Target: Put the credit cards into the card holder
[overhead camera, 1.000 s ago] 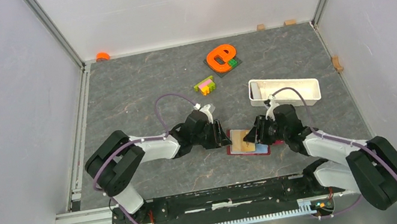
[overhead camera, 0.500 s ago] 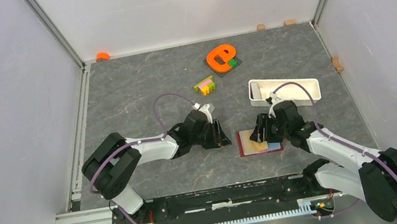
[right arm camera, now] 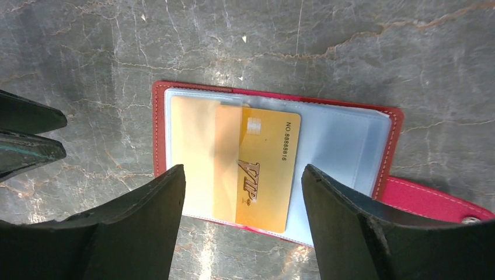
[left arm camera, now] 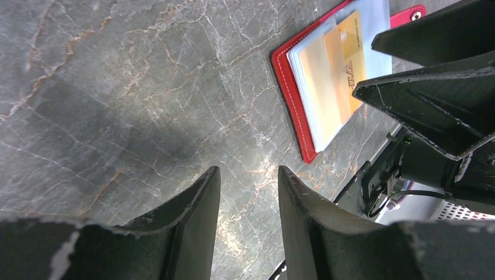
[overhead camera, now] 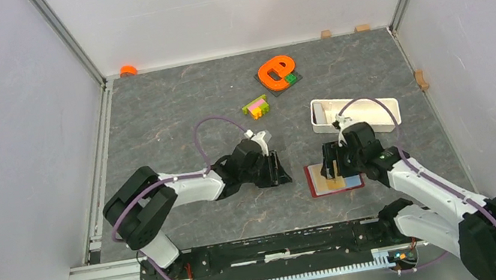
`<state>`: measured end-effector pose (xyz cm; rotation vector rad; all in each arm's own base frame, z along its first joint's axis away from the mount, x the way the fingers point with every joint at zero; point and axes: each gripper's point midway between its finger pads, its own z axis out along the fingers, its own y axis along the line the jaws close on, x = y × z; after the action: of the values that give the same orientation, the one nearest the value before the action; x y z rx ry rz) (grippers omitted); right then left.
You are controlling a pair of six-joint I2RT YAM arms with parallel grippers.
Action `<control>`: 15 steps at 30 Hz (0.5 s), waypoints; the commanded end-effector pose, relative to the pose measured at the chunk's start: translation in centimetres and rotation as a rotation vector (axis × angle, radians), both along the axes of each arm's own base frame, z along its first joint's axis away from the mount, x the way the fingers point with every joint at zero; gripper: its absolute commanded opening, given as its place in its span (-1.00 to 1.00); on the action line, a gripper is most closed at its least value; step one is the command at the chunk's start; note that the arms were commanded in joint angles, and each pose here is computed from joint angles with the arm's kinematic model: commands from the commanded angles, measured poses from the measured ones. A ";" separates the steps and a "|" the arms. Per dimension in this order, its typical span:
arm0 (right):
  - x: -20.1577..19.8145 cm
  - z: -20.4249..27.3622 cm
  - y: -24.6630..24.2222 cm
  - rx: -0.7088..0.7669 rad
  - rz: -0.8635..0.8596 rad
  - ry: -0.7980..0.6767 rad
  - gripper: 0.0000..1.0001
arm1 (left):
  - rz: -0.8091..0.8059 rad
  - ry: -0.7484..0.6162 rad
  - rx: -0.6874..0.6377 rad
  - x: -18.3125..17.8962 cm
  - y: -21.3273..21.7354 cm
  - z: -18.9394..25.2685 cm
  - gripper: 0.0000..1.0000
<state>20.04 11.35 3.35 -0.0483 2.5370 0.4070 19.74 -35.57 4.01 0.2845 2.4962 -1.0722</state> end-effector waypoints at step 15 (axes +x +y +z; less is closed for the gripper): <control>-2.4 -1.7 0.2 0.020 0.009 0.096 0.39 | -0.051 -0.002 -0.077 -1.2 -4.4 0.2 -0.11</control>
<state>18.46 10.48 2.34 -0.0591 2.6107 0.3616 17.88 -38.10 3.26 0.3550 2.5019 -1.1148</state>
